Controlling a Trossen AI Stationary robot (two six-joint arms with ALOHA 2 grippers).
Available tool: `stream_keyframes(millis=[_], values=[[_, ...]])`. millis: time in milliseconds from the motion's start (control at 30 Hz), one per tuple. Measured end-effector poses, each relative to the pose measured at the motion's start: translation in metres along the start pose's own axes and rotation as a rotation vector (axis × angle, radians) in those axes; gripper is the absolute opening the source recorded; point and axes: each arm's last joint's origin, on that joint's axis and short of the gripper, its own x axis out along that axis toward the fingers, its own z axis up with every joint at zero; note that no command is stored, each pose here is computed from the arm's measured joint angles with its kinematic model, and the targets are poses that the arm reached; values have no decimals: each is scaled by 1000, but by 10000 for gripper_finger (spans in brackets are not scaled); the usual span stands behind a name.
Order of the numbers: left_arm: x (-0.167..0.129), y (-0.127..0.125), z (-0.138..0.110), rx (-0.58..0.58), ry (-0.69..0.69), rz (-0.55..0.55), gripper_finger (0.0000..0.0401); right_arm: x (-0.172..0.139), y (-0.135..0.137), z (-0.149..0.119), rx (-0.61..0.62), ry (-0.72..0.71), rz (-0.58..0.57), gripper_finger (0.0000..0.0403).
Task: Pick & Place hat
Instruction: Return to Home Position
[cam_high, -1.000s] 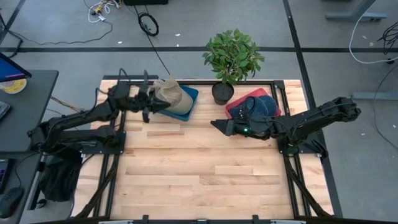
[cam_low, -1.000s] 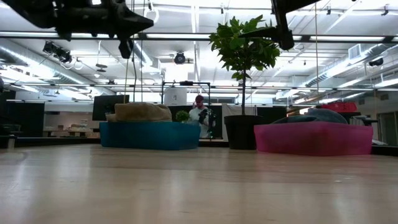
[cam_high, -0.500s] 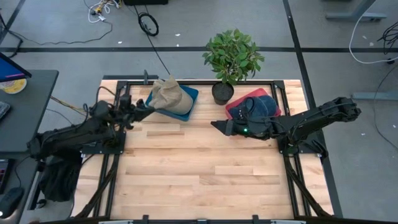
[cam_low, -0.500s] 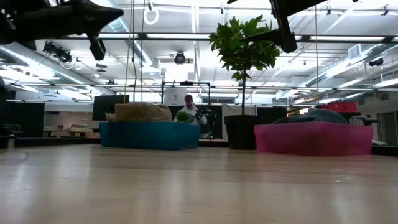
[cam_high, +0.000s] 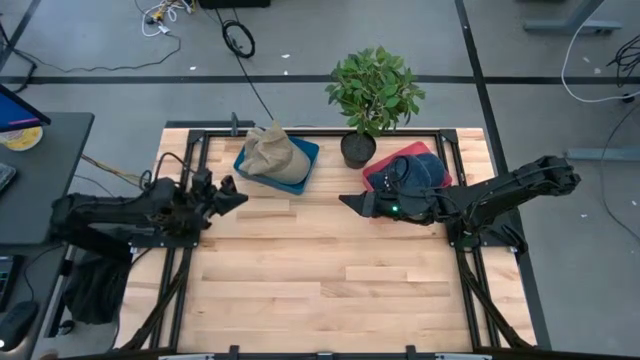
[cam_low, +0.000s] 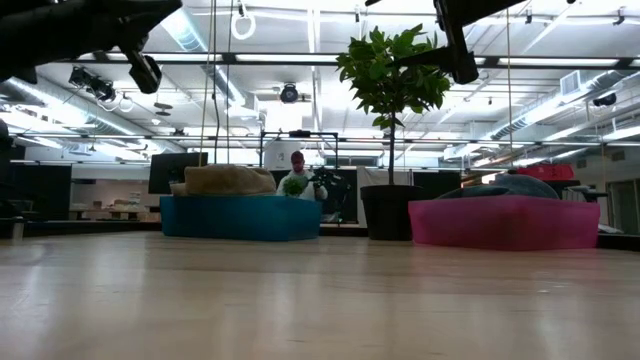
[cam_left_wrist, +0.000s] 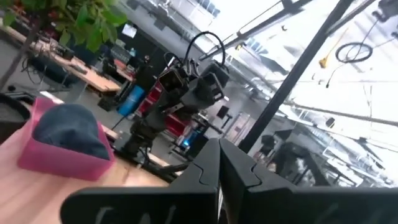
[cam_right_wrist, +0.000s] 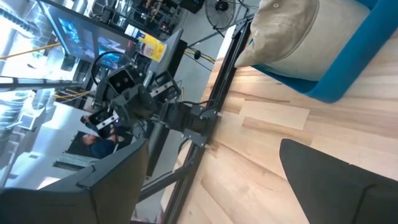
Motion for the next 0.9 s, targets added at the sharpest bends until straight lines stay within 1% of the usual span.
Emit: stream_keyframes(millis=[267,533,800,900], values=[[-14,-7,16,64,-126,-44,2,0,0,-1,18,22,10,366],[-37,-12,21,85,-173,-61,2,0,1,-1,19,40,16,366],[-36,-8,17,108,-106,-15,2,0,0,-1,28,42,14,366],[-35,-6,16,120,-107,5,2,0,0,-1,30,41,14,366]])
